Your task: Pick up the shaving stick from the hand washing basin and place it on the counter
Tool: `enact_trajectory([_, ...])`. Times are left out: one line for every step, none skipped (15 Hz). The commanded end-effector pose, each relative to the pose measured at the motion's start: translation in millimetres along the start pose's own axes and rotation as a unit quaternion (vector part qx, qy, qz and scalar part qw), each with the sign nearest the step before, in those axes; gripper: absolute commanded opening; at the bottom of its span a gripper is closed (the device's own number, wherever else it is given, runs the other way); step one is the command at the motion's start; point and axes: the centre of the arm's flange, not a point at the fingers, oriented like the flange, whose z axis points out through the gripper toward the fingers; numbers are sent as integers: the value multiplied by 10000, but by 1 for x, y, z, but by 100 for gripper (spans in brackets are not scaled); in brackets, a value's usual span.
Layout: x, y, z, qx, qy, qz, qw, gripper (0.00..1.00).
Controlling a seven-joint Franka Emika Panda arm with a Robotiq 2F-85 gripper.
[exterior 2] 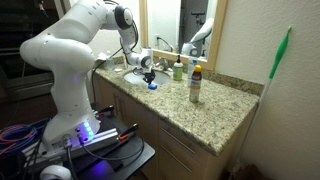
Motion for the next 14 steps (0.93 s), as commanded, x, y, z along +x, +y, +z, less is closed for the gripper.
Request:
enact_trajectory([6, -3, 2, -14, 65, -527, 9986, 41])
enact_trajectory([8, -4, 2, -11, 130, -774, 9969, 49])
enact_trajectory([9, -6, 1, 8, 242, -1018, 9945, 55])
enact_trajectory([10, -7, 1, 16, 314, -1223, 9920, 64])
enact_trajectory([12, -8, 0, 7, 437, -1384, 9894, 70])
enact_trajectory([15, -9, 0, 42, 544, -1494, 9873, 77])
enact_trajectory([15, -8, 2, 128, 466, -1527, 9871, 83])
enact_trajectory([11, -4, 2, 54, 413, -1305, 9906, 66])
enact_trajectory([11, -4, 2, 60, 428, -1362, 9897, 72])
enact_trajectory([11, -4, 2, 60, 434, -1389, 9893, 80])
enact_trajectory([11, -4, 2, 61, 438, -1408, 9891, 98])
enact_trajectory([11, -3, 2, 52, 435, -1353, 9898, 96])
enact_trajectory([11, -2, 2, 114, 471, -1226, 9913, 98])
enact_trajectory([10, -2, 3, 143, 380, -1153, 9925, 100])
